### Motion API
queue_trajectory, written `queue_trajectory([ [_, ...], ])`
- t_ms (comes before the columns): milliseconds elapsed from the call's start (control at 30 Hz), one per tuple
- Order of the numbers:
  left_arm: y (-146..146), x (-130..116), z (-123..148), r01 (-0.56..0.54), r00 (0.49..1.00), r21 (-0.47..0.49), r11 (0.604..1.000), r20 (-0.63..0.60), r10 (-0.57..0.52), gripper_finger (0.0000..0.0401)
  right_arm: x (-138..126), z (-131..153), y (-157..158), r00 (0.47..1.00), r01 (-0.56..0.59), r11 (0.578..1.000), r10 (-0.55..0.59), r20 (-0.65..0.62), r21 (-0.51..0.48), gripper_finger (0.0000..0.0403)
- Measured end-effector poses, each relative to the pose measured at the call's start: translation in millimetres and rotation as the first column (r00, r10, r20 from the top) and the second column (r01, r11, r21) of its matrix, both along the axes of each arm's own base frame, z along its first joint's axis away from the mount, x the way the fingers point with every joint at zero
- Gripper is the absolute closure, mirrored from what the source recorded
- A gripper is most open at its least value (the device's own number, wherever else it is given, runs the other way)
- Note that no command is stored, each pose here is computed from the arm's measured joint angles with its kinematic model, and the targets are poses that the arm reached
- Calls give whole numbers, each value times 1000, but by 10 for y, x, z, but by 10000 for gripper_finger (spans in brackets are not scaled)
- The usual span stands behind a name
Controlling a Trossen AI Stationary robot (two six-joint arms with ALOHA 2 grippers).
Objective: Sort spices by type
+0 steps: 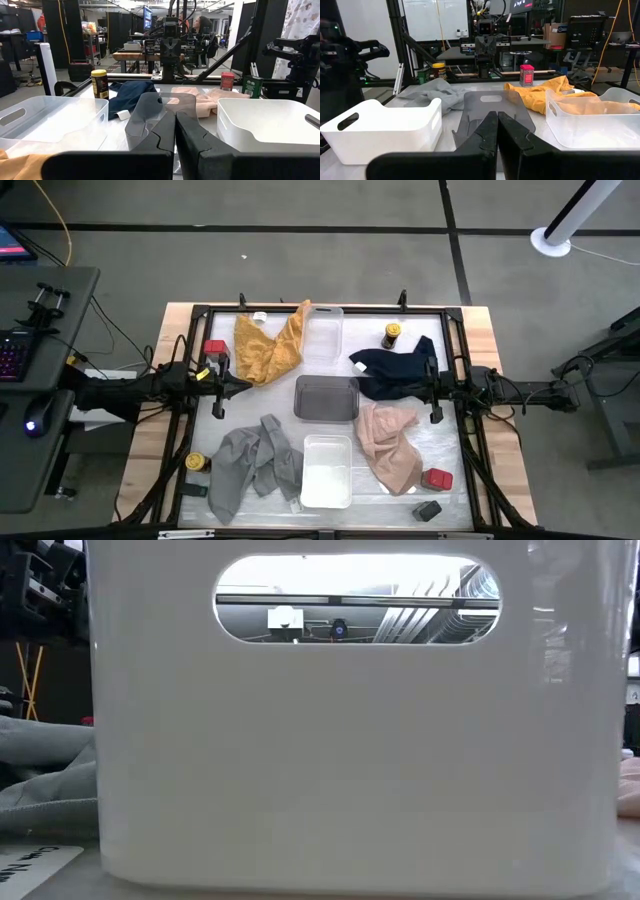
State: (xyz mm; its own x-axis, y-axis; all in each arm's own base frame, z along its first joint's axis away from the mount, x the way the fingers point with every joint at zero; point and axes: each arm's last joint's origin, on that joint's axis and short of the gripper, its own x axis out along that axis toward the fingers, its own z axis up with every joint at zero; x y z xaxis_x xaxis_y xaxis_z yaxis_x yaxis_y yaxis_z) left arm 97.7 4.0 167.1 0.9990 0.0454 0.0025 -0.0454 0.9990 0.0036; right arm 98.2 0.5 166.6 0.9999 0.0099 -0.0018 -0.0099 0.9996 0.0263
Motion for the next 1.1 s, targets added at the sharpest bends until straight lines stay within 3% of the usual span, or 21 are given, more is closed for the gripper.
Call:
queue_trajectory([
  [867,0,0,0,0,1000,0,1000,0,0,401,1,14,-2,1000,7,1000,-7,19,3,402],
  [900,0,0,1,0,1000,0,1000,0,0,401,1,52,-3,998,6,998,-9,57,57,402],
  [967,0,0,0,0,1000,0,1000,0,0,401,-23,219,-9,974,-40,956,-28,227,289,402],
  [1033,0,0,0,0,1000,0,1000,0,0,401,-86,401,-39,903,-97,866,-131,410,490,402],
  [1100,0,0,0,0,1000,0,1000,0,0,401,-142,492,-86,823,-133,734,-292,487,666,402],
])
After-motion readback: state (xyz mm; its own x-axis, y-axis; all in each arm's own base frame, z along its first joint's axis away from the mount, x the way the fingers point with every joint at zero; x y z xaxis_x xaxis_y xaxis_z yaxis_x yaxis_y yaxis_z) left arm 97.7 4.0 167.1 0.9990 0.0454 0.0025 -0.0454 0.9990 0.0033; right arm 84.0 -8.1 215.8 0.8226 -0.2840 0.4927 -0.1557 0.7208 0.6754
